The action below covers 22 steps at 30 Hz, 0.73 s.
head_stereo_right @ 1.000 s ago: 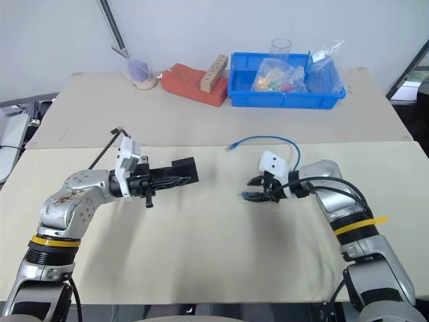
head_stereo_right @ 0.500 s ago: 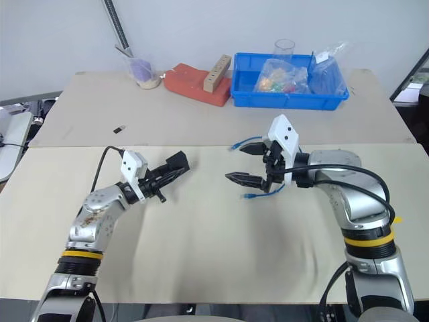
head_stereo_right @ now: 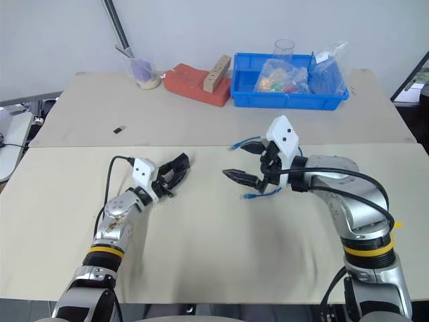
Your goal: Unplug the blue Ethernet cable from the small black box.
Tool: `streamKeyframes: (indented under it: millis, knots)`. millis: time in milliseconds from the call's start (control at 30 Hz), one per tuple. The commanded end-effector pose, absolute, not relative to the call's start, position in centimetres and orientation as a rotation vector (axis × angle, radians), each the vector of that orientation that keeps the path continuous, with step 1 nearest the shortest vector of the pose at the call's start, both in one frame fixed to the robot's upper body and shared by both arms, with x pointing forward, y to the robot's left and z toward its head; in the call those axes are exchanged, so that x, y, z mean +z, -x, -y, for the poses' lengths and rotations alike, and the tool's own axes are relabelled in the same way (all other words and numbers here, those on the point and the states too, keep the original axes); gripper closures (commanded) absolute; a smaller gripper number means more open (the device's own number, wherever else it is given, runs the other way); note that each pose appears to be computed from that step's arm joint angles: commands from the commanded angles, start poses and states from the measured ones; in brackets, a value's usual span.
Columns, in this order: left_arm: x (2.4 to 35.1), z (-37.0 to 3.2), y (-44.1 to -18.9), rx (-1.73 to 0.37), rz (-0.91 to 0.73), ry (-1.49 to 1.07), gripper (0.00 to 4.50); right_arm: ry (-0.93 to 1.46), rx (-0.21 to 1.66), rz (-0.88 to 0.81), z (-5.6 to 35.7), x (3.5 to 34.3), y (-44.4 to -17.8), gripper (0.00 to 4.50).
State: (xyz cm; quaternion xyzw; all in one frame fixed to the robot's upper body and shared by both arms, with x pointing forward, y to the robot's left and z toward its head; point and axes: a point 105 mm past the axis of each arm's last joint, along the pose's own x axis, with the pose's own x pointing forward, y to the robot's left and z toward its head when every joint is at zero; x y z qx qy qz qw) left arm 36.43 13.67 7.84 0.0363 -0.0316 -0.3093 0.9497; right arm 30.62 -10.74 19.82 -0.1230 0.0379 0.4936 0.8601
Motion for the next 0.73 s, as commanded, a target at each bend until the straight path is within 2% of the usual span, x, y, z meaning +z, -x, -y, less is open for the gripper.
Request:
streamKeyframes:
  millis: [33,67,200,300,400,533,733]
  knots:
    - [7.4,-14.7,-35.9,-0.616,0.051,-0.053,0.17,0.270,1.031,-0.032,11.0,21.0,-30.3,0.00]
    - [7.5,-15.1,-35.6,-0.617,0.047,-0.047,0.04,0.273,1.029,-0.037,11.3,20.9,-30.3,0.00]
    - [8.7,-16.3,-33.6,-0.662,0.020,-0.054,0.04,0.297,1.022,-0.057,12.5,20.7,-30.6,0.00]
    - [10.6,-17.3,-31.2,-0.744,-0.023,-0.089,0.04,0.317,1.012,-0.067,13.6,20.9,-30.7,0.00]
    - [13.3,-19.9,-28.6,-0.771,-0.124,-0.192,0.04,0.323,1.003,-0.085,15.2,21.7,-30.2,0.00]
    - [17.2,-22.7,-27.8,-0.675,-0.111,-0.245,0.04,0.327,0.974,-0.105,16.1,22.4,-29.8,0.00]
    - [18.4,-23.2,-27.9,-0.643,-0.095,-0.253,0.04,0.300,0.929,-0.090,15.8,22.6,-30.1,0.00]
